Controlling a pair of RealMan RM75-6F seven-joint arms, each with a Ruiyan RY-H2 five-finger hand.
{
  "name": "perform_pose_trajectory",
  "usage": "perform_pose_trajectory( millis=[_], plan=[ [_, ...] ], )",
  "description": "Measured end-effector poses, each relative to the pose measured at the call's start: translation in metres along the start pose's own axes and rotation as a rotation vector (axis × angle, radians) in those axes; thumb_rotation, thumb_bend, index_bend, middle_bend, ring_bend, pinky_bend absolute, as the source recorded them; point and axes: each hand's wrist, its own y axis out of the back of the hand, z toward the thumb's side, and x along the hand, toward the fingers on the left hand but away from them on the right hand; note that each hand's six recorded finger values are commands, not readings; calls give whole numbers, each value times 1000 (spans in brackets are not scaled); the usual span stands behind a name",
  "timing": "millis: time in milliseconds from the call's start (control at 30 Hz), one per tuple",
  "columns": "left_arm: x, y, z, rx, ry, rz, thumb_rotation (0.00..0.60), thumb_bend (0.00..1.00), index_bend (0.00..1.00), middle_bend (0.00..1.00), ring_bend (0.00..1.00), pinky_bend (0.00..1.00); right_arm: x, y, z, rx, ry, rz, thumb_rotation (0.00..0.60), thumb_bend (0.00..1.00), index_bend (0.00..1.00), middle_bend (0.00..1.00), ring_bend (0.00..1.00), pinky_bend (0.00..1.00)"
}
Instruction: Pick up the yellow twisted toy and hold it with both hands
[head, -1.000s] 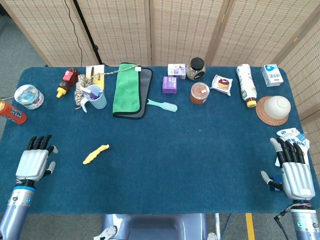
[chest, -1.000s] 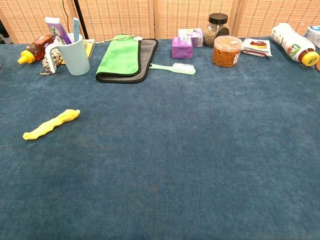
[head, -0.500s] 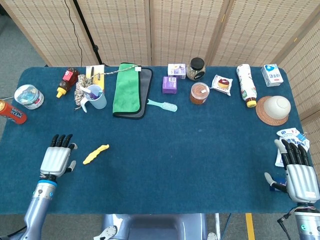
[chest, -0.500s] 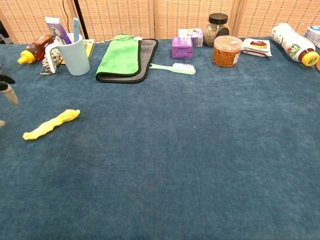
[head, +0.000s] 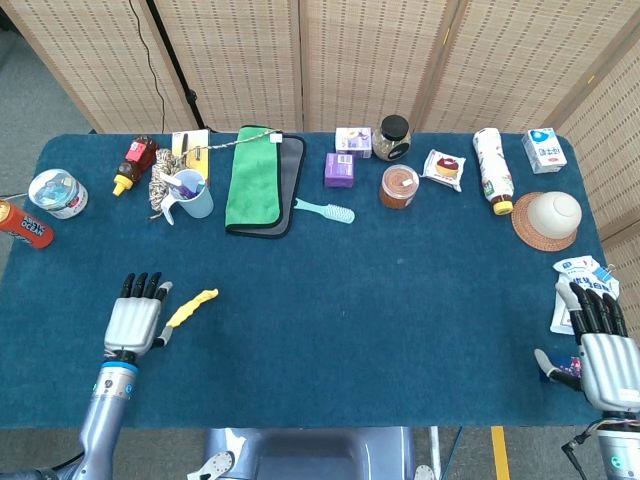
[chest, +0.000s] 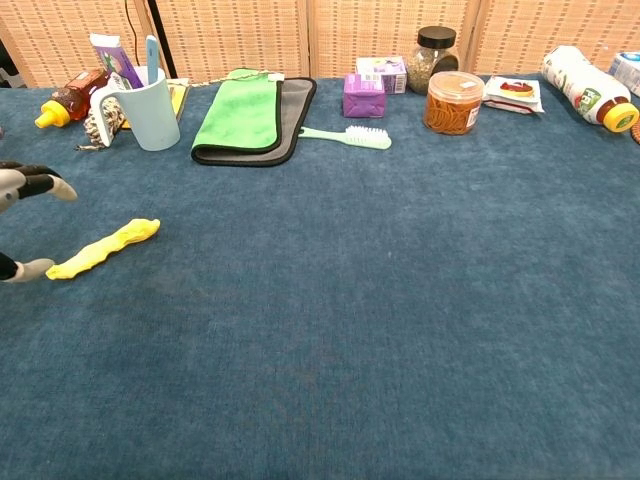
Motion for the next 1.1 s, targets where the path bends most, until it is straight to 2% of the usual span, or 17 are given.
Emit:
perform_pose_trajectory(
  millis=[267,467,800,1100],
  plan=[
    [5,-11,13,15,9,-22,487,293,3,0,0,0,4,2,-5,-1,-10,-3,600,288,61,63,2,0],
    [8,-17,18,30,11,-34,488,293,0,0,0,0,5,6,-7,-1,-16,-9,600,287,61,63,2,0],
    [18,-28,7,71,55,-48,487,293,4,0,0,0,10,4,-9,0,-24,-4,600,288,61,63,2,0],
    [30,-19,-4,37,104,-11,487,293,35,0,0,0,11,5,-8,5,-26,-5,600,288,61,63,2,0]
  ],
)
